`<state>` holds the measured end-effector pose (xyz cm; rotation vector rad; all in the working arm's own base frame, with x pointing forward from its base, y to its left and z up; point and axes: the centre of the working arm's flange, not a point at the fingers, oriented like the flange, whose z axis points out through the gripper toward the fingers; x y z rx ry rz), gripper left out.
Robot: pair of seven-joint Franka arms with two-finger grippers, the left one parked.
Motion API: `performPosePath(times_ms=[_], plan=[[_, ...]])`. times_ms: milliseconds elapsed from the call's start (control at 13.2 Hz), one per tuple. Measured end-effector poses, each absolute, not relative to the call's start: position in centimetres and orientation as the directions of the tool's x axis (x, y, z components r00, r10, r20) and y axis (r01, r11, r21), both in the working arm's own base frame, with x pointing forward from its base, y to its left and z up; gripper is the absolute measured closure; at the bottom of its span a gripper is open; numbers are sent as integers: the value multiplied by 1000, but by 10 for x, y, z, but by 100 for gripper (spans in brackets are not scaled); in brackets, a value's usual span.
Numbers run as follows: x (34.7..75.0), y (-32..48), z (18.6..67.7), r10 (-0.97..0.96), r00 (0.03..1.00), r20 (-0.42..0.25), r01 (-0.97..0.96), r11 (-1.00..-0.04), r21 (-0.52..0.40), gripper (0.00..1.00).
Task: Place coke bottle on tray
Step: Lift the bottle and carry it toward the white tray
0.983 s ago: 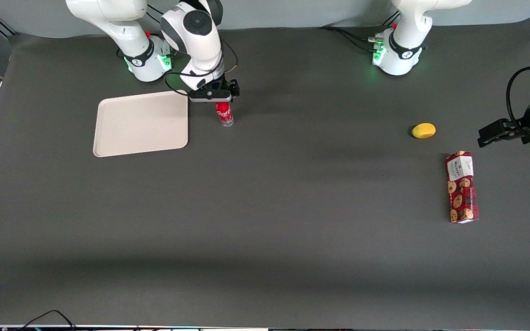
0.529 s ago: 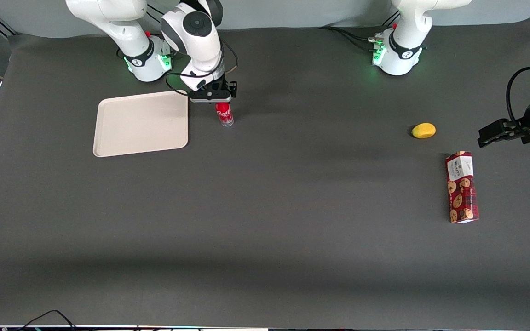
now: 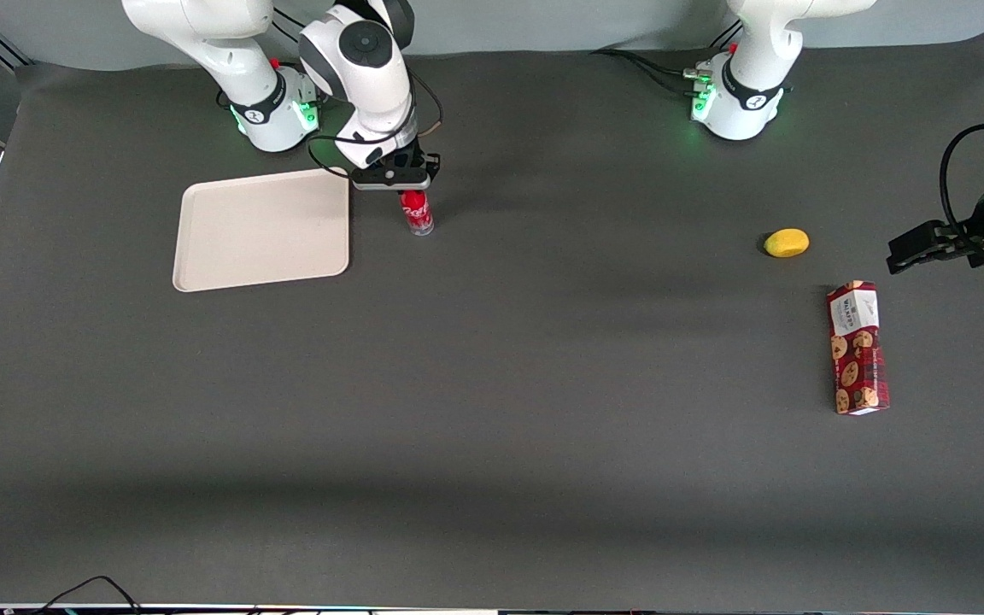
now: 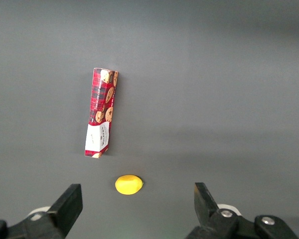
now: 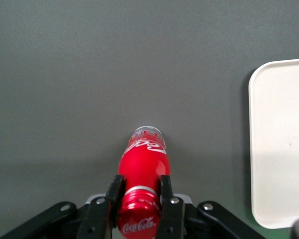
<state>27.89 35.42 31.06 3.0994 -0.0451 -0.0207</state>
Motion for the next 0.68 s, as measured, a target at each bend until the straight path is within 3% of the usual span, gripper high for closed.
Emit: performPosePath(times_ms=[227,454,681], plan=[[296,351,334,-73,996,-56,-69,-995,71,66],[345,335,419,-120,990,-77,-114,-991,73,66],[392,261,491,-96,992,-77,-93,-995,34,66]])
